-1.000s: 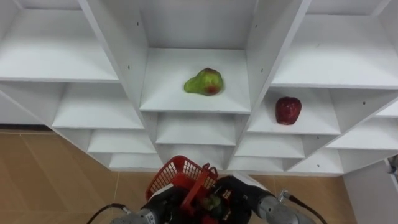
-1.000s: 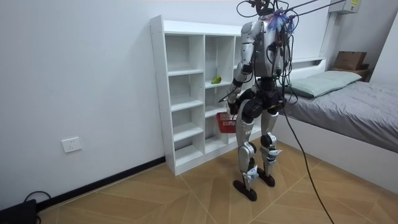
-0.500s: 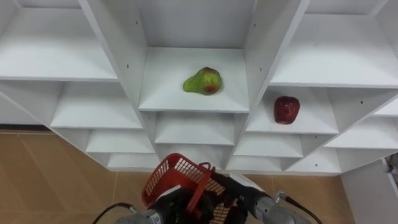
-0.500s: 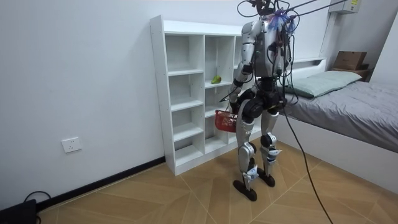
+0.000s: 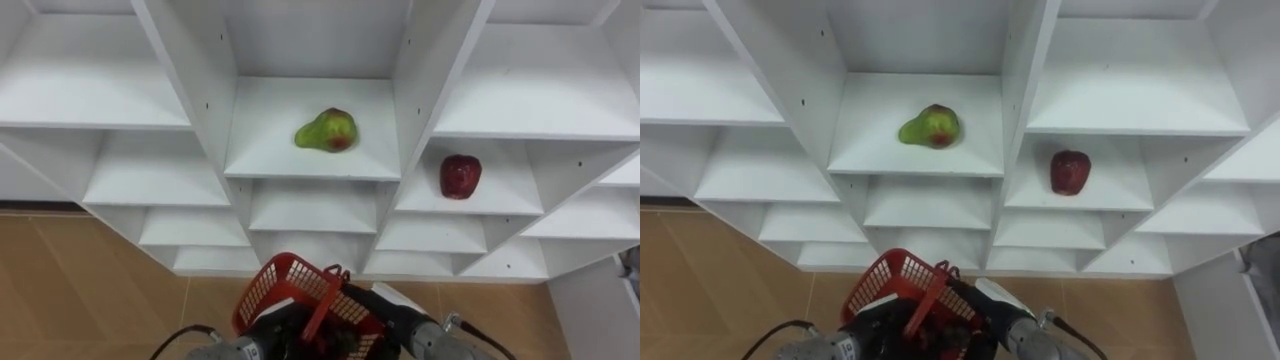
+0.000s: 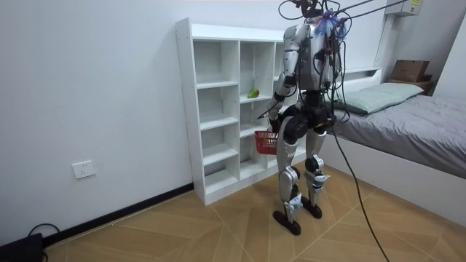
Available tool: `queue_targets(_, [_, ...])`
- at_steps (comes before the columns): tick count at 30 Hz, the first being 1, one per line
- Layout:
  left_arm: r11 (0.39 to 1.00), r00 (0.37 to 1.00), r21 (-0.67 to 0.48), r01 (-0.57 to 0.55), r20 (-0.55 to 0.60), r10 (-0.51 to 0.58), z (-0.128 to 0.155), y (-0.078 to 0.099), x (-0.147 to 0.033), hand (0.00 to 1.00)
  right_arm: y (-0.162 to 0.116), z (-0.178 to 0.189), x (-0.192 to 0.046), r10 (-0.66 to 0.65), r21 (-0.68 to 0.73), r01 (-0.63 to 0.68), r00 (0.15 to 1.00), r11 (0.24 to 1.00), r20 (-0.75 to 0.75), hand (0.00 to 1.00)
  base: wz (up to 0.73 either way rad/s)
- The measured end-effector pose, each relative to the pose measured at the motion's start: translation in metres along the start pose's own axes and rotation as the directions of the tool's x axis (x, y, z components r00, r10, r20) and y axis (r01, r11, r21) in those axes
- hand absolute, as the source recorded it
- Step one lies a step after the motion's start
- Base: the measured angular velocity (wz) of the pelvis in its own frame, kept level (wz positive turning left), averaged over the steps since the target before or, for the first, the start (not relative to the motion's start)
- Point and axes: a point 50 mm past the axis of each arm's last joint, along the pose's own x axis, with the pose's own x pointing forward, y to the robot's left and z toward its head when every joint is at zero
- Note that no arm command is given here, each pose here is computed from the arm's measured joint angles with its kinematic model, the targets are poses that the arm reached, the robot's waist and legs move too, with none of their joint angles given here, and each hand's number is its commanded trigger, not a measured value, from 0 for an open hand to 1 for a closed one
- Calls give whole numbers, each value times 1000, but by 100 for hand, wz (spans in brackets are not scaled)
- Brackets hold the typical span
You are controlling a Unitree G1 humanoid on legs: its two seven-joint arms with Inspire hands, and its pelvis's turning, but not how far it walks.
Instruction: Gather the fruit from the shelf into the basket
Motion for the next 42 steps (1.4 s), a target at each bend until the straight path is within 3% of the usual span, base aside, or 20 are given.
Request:
queue_targets(15, [992, 990, -34, -124, -66, 121, -22, 14, -12, 100, -2, -6, -1, 2, 29, -1, 1000, 1000, -17, 0, 0])
queue_targets(23, [962, 963, -96, -256, -116, 244, -37, 29, -23, 100, -22, 15, -7, -70, -7, 71, 994, 997, 88, 0, 0])
queue_targets(42, [882, 887, -170, -439, -240, 396, -77, 32, -47, 100, -39, 55, -32, -167, -12, 179, 940, 984, 296, 0, 0])
